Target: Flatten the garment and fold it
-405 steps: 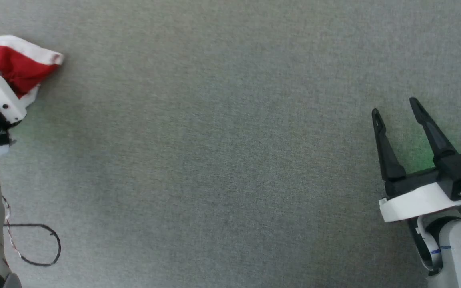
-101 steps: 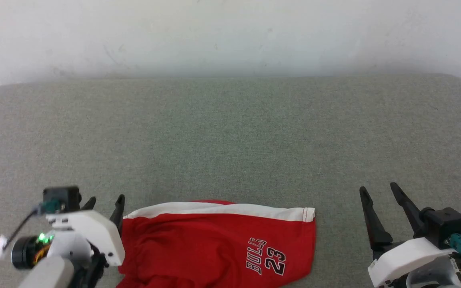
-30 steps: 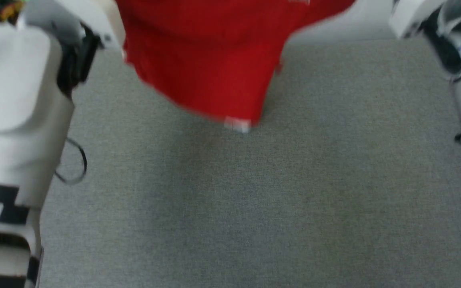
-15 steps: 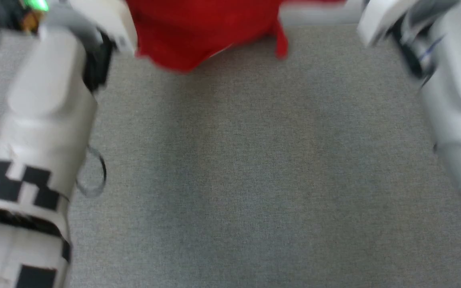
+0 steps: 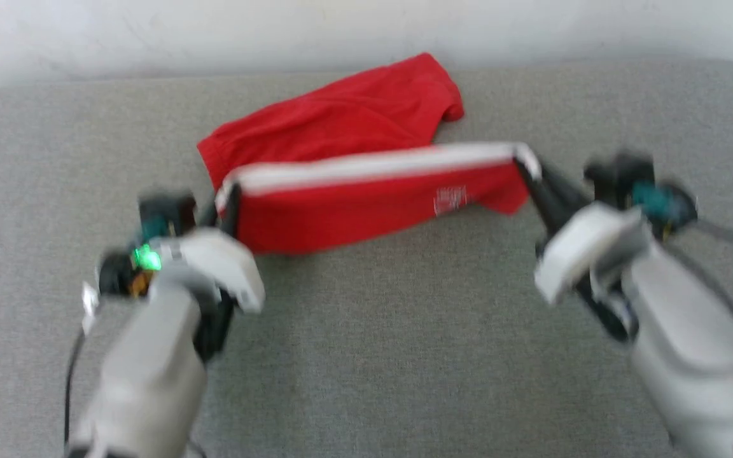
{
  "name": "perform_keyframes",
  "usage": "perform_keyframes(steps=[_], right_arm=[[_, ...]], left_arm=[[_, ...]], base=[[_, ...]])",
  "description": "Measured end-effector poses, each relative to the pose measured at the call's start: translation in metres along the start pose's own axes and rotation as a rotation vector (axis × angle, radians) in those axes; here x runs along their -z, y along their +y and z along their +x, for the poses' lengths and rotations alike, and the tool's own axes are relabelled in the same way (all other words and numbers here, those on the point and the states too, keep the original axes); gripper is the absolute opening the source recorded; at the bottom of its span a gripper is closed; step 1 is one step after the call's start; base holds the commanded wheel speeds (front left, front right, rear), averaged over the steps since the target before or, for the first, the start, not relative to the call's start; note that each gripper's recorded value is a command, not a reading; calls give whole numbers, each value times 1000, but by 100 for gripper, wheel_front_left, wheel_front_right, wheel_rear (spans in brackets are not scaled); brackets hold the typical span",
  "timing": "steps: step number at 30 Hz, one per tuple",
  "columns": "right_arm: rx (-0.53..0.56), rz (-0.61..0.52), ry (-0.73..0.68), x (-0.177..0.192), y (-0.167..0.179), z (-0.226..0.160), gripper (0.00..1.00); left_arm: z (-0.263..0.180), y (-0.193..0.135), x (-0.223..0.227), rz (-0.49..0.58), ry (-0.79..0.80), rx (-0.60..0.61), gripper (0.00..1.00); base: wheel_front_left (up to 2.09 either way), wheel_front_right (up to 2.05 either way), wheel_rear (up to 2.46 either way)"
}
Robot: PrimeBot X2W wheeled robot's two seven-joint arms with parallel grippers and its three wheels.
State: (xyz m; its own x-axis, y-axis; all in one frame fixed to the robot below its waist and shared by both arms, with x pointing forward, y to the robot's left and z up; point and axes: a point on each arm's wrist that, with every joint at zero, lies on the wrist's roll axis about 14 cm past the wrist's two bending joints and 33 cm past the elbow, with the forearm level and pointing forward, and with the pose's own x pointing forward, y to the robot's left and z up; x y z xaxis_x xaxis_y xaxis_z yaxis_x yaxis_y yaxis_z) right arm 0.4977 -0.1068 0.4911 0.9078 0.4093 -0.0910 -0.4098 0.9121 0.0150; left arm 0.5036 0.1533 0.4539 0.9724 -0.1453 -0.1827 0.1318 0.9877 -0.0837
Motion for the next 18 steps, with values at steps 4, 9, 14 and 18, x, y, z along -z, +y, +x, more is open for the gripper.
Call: perform_keyframes(steps=[4,9,14,18], right_arm=[[-16,42,28,19,16,-37,0],[-4,79,78,30,30,-84,0],[44,91,124,33,37,-125,0],[60,133,161,33,54,-148,0]], left_arm=[[-39,-5,23,-35,15,-11,0],[-85,-9,30,-62,1,-38,0],[-122,-15,20,-81,-13,-54,0],[-146,-17,19,-94,22,-74,0]], base=[[0,0,0],[0,0,0],[0,0,0],[0,0,0]])
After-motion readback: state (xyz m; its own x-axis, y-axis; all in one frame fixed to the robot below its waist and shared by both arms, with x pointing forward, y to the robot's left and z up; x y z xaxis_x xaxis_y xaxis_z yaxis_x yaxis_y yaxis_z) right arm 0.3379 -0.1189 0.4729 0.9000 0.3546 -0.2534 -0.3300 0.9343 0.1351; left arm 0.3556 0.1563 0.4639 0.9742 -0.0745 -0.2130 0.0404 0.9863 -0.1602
